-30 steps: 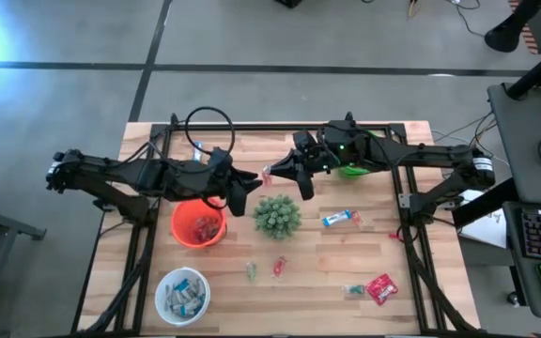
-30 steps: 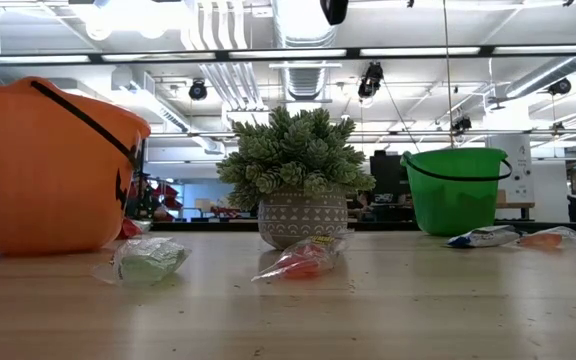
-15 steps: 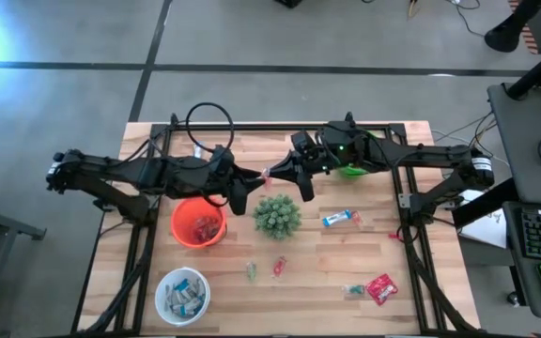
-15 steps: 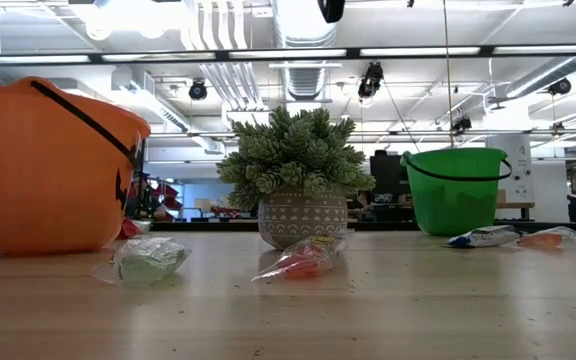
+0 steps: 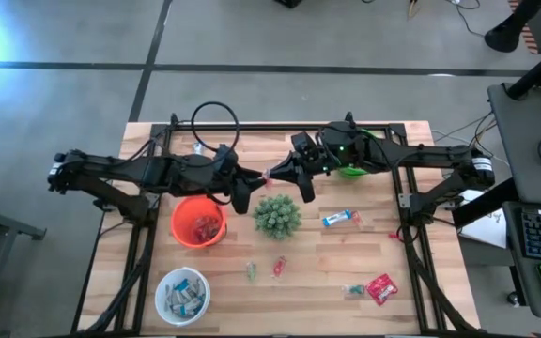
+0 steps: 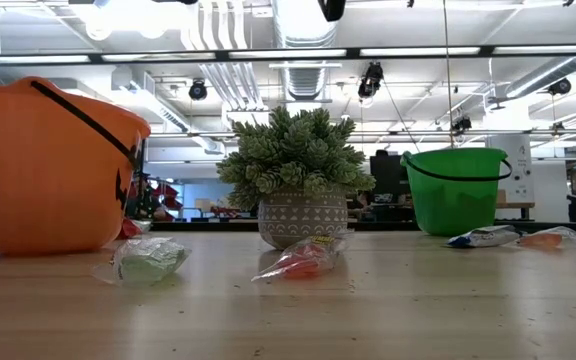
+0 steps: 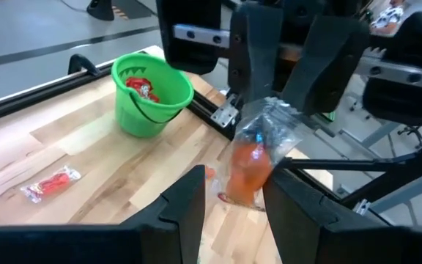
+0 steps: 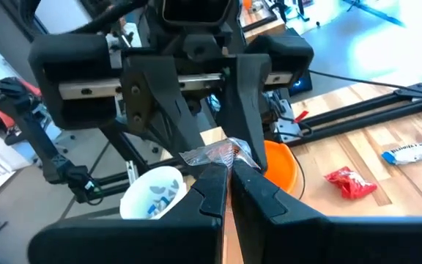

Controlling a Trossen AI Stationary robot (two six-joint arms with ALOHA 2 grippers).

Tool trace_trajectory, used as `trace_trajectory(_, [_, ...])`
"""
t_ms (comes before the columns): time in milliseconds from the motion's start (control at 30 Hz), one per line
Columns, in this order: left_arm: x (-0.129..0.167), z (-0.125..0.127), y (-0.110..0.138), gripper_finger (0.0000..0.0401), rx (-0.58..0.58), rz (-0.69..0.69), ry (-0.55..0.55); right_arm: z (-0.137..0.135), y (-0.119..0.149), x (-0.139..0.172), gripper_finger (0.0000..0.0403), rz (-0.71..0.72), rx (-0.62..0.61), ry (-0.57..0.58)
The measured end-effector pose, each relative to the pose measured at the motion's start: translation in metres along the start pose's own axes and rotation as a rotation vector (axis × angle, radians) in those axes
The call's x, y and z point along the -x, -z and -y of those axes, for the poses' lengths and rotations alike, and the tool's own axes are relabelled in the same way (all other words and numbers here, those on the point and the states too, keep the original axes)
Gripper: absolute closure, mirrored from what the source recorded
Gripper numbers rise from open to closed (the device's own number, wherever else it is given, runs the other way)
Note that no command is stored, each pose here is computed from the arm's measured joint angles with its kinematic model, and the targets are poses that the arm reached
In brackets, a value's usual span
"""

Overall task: Sort candy
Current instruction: Put the orange gummy into the orange bucket

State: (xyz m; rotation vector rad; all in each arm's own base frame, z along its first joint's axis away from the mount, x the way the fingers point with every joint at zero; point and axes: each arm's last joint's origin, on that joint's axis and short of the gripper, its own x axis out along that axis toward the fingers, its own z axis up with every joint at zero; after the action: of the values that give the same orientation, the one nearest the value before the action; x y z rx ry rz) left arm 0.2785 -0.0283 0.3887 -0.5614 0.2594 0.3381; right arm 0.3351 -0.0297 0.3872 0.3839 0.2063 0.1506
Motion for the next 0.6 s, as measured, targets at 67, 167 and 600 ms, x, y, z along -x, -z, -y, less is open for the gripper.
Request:
trace_trajectory(67, [-0.0036,-0.0005,0.0015,0.0283,-0.003,-0.006,-0.008,0.0005,0.0005,-0.0007,0.0394,-0.003,-0.001,0.001])
trace_trajectory(167, [-0.0080,-0.0005,0.0031,0.0285,-0.027,-0.010,-0.014,0.0007,0.0008,-0.0010,0.0394,-0.004,-0.001,0.002])
trace_trajectory(600, [-0.0113,0.0029,0.0034,0.0391,-0.181,-0.020,0.045,0.0005,0.0007,-0.0008,0.0394,-0.005,0.000,-0.001])
